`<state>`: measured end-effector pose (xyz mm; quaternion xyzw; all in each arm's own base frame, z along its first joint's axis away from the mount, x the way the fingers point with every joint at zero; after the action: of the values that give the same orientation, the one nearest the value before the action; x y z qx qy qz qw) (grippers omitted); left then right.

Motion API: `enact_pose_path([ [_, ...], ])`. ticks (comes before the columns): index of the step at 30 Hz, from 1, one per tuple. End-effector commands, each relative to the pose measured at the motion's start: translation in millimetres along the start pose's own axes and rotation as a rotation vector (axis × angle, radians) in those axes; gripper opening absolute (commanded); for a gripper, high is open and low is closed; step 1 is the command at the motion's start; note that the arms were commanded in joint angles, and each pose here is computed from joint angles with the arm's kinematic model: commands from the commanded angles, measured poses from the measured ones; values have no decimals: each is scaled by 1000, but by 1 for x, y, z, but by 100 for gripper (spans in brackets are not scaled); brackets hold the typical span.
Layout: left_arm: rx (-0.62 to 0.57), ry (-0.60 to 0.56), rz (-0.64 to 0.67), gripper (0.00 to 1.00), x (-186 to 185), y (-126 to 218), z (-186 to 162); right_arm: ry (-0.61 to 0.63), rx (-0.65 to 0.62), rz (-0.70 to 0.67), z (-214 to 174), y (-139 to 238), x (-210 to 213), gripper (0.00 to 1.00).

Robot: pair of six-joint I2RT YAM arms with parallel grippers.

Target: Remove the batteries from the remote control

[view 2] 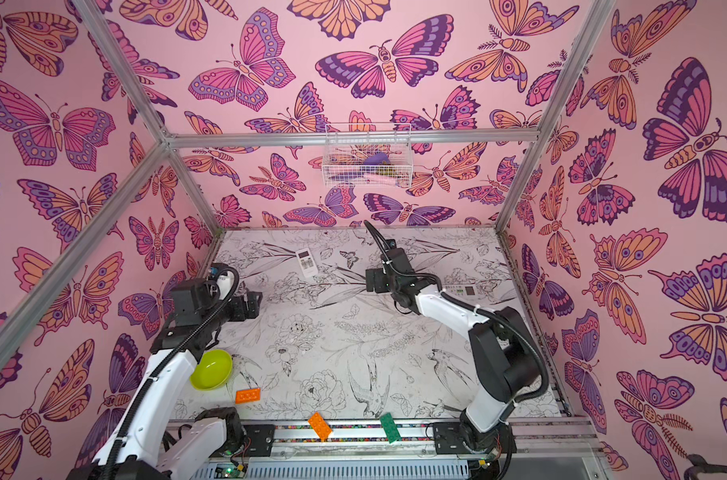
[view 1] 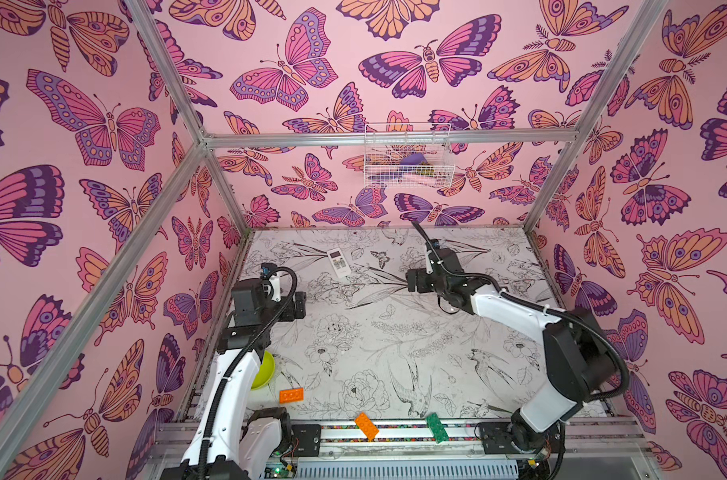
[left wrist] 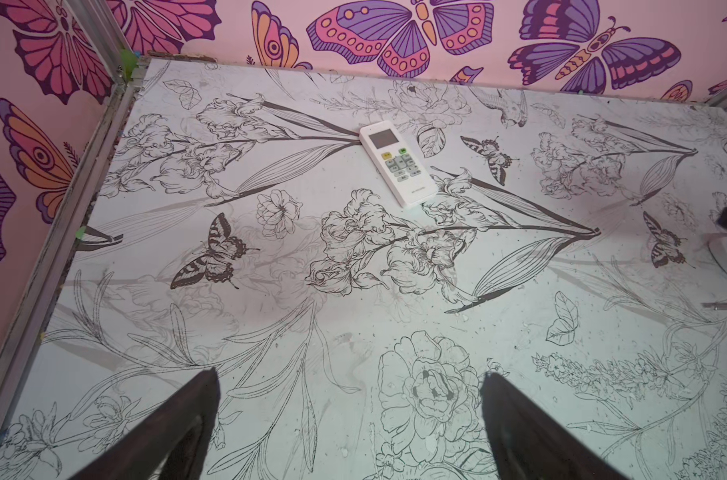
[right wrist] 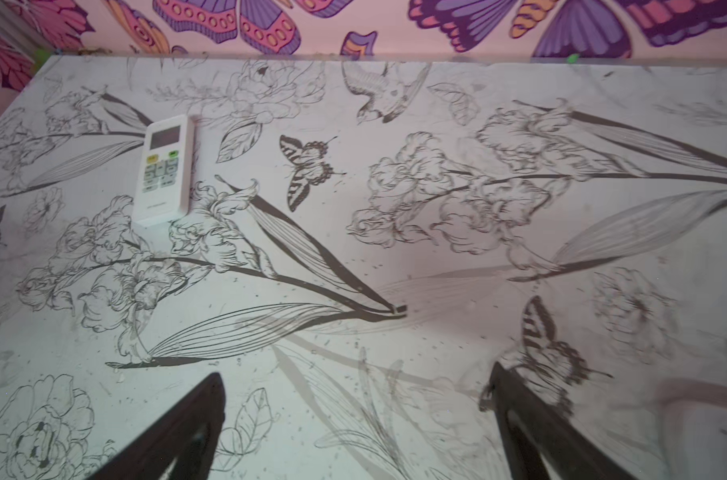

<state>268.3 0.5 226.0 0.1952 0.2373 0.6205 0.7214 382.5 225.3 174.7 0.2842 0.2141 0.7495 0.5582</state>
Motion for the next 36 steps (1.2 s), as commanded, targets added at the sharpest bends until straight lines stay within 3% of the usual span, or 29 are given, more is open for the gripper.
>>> enact_pose_path([
  [1,0,1,-29,99,-4,-2,-7,15,53,20,4,-11,21,100],
  [10,-16,4,3,99,0,0,-8,46,138,118,-7,-68,86,99],
  [20,-20,11,-47,99,-5,-2,-9,67,158,161,-26,-129,147,99],
  [29,-23,12,-19,99,-2,-4,-8,99,174,115,-48,-167,164,99],
  [36,-27,12,-20,99,-3,-3,-7,46,215,132,-57,-186,170,97],
])
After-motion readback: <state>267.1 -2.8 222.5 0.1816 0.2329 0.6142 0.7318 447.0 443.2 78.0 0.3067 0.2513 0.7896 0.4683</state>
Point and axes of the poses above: each gripper's point midway between its finger pads, its own y axis back along the fingers, its own x axis along the line the jaws close on, z = x × y, the point moved 6 cm from there along y, back along the fingers, and after that the axes turned 3 degrees about -y, right-handed, at the moved point
